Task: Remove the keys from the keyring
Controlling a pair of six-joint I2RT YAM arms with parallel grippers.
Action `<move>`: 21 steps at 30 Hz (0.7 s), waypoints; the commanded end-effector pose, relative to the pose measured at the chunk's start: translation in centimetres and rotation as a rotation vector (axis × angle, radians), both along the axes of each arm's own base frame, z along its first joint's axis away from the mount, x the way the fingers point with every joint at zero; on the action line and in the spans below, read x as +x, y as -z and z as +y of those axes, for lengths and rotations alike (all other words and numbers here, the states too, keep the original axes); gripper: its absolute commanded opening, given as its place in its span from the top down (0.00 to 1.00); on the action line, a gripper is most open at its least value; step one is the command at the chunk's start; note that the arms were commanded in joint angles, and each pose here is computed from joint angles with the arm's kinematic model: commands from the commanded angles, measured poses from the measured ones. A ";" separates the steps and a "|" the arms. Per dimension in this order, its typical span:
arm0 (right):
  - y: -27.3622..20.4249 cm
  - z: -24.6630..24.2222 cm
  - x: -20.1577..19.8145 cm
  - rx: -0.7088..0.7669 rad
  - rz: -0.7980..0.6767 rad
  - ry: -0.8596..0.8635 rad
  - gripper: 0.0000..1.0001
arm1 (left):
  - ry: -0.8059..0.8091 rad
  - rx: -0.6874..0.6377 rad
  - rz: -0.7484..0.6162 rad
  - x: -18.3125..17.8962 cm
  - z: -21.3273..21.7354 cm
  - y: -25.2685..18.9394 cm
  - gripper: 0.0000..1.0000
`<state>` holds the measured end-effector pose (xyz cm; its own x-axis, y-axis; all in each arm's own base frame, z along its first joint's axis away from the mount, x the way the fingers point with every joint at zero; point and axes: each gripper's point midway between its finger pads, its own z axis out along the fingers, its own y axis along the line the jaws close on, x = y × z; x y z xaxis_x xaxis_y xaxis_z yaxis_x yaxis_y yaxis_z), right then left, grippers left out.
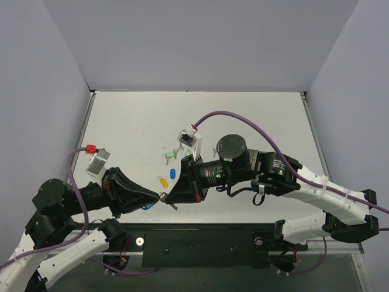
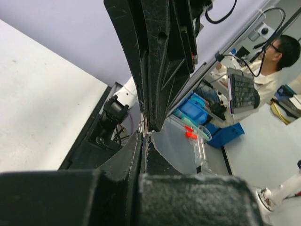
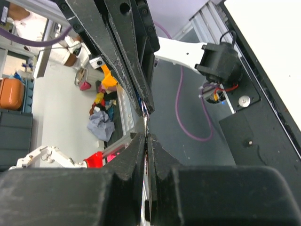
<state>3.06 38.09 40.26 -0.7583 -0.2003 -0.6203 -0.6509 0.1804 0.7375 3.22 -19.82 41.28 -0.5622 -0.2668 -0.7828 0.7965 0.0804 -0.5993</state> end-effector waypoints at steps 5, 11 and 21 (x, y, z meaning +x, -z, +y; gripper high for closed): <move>-0.4 -1.7 -1.1 -0.012 -0.025 -0.068 1.00 | 0.194 0.135 -0.019 -2.8 -0.6 2.1 1.00; 0.4 -2.8 -1.5 -0.066 -0.044 -0.098 1.00 | 0.296 0.193 0.019 -4.1 -0.7 3.3 1.00; 1.2 -2.8 -1.7 -0.090 -0.033 -0.108 1.00 | 0.380 0.220 0.043 -5.0 -0.9 3.8 1.00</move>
<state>1.62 35.80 37.10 -0.7279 -0.3572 -0.5853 -0.6749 0.2226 0.7036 -0.66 -21.10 36.17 -0.6579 0.1167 -0.7440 0.7475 -0.0195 -0.6640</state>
